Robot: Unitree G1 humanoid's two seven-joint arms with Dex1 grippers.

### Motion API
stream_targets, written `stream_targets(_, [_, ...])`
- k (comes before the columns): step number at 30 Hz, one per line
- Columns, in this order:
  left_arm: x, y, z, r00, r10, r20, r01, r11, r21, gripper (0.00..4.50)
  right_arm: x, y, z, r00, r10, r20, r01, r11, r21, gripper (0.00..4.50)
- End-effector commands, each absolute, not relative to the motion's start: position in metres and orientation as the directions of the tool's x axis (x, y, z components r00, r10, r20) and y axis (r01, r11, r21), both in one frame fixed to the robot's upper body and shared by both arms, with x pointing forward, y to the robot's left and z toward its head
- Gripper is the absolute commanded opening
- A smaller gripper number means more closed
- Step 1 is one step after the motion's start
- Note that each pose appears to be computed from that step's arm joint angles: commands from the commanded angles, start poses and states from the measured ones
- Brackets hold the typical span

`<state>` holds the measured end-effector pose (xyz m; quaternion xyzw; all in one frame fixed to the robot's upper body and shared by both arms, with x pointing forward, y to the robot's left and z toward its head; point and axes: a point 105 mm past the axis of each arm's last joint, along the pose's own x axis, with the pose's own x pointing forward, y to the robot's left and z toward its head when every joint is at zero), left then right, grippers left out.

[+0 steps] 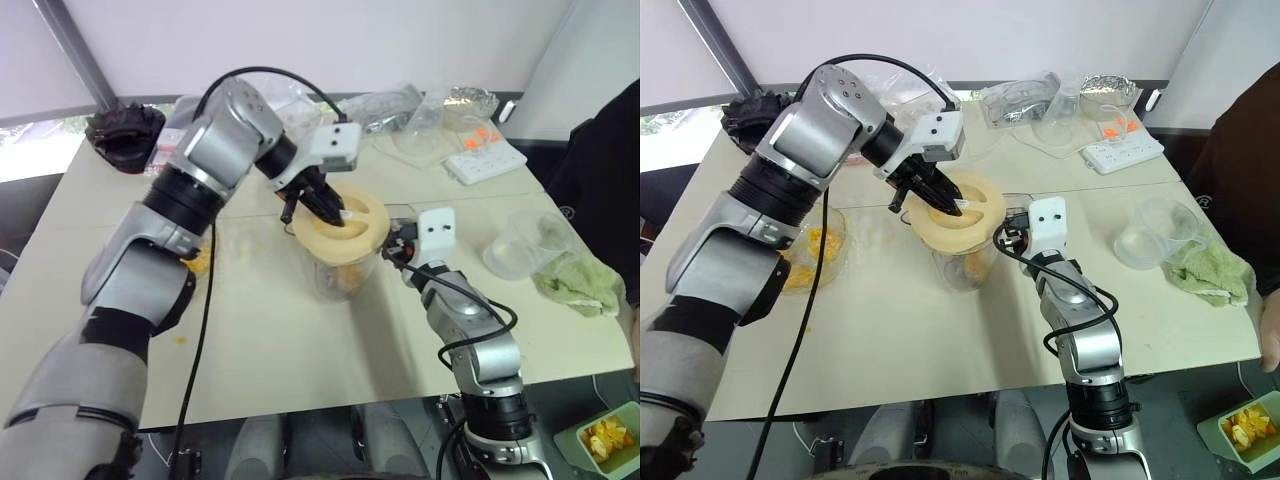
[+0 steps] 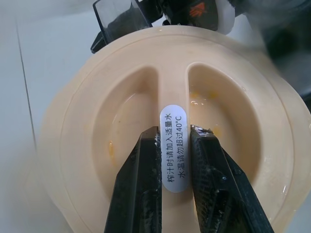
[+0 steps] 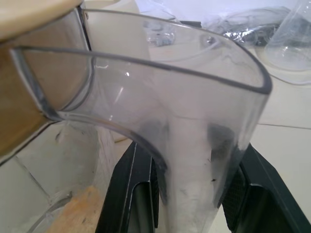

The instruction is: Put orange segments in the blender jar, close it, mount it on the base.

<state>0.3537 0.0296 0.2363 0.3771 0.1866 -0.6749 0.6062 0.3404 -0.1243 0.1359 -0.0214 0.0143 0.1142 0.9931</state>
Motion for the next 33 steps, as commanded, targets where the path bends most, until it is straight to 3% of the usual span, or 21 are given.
stream_targets(1, [0.365, 0.042, 0.212, 0.062, -0.604, -0.795, 0.971, -0.147, 0.187, 0.26, 0.338, -0.123, 0.159, 0.971, 0.23, 0.063, -0.227, 0.973, -0.039, 0.99])
stream_targets(7, [0.375, 0.044, 0.191, 0.133, -0.561, -0.817, 0.989, 0.019, 0.148, 0.26, 0.337, -0.126, 0.162, 0.975, 0.211, 0.076, -0.208, 0.977, -0.04, 0.99])
stream_targets(19, [0.378, 0.045, 0.2, 0.249, -0.543, -0.802, 0.936, 0.348, 0.055, 0.26, 0.338, -0.125, 0.158, 0.974, 0.211, 0.083, -0.201, 0.972, -0.12, 0.99])
stream_targets(28, [0.38, 0.046, 0.206, 0.296, -0.546, -0.784, 0.898, 0.439, 0.034, 0.26, 0.342, -0.125, 0.16, 0.971, 0.222, 0.092, -0.209, 0.969, -0.13, 0.99])
stream_targets(33, [0.38, 0.042, 0.212, 0.298, -0.598, -0.744, 0.911, 0.41, 0.036, 0.26, 0.344, -0.125, 0.16, 0.968, 0.232, 0.092, -0.218, 0.966, -0.136, 0.99])
